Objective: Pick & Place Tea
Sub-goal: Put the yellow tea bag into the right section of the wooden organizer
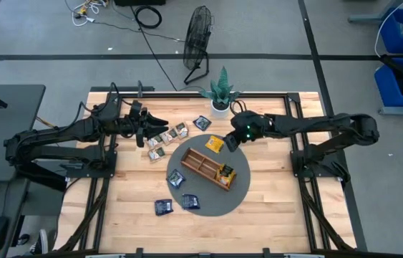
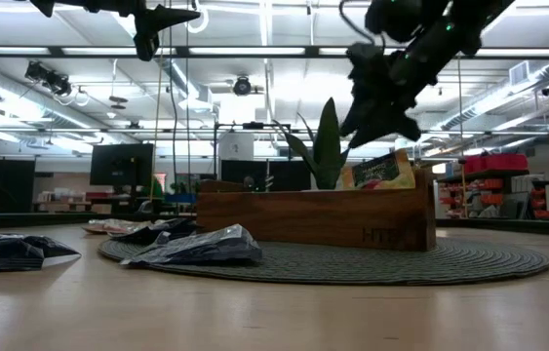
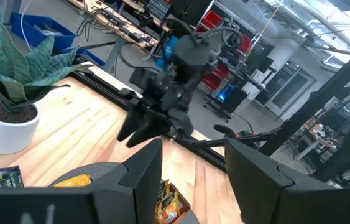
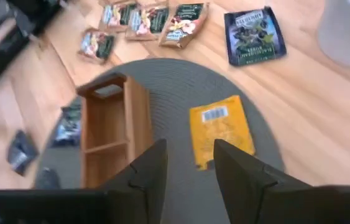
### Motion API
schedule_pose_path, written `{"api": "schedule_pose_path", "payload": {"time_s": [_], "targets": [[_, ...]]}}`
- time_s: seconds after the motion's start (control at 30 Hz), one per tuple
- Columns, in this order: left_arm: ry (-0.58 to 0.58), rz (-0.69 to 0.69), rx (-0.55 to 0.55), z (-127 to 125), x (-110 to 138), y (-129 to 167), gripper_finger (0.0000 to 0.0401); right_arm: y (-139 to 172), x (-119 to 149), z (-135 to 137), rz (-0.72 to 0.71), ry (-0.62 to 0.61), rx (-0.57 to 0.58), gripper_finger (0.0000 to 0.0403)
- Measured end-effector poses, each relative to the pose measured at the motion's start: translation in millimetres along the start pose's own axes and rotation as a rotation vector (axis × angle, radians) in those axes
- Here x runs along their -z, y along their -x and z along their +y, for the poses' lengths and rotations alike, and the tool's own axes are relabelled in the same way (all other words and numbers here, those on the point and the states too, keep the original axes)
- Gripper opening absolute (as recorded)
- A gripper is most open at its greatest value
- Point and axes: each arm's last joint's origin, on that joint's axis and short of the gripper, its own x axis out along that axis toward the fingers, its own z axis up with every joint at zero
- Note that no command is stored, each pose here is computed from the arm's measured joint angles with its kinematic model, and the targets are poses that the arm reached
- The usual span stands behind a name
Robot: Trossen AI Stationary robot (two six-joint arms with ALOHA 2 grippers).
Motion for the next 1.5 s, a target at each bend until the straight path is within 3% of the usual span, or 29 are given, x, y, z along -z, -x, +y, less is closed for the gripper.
{"api": "schedule_pose_path", "payload": {"time_s": [0.13, 0.43, 0.63, 0.97, 1.17, 1.5], "targets": [[0.008, 0.004, -0.002, 0.3, 0.4, 0.0, 0.0179, -16.3, 0.7, -12.1, 0.059, 0.149, 0.038, 0.0139], [0.03, 0.004, -0.002, 0.3, 0.5, 0.0, 0.0179, -58.0, 11.5, -32.1, 0.188, 0.357, 0.099, 0.0139], [0.04, 0.026, -0.016, 1.6, 2.6, 0.0, 0.0179, -73.8, 14.3, -35.0, 0.187, 0.37, 0.096, 0.0151], [0.069, 0.041, -0.027, 2.6, 4.1, 0.1, 0.0179, -81.5, 16.2, -32.9, 0.162, 0.491, 0.126, 0.0229], [0.07, 0.041, -0.027, 2.6, 4.2, 0.1, 0.0179, -84.4, 15.8, -32.9, 0.145, 0.532, 0.143, 0.0235], [0.07, 0.04, -0.027, 2.6, 4.1, 0.1, 0.0179, -100.0, 28.2, -40.5, 0.239, 0.526, 0.138, 0.0234]]}}
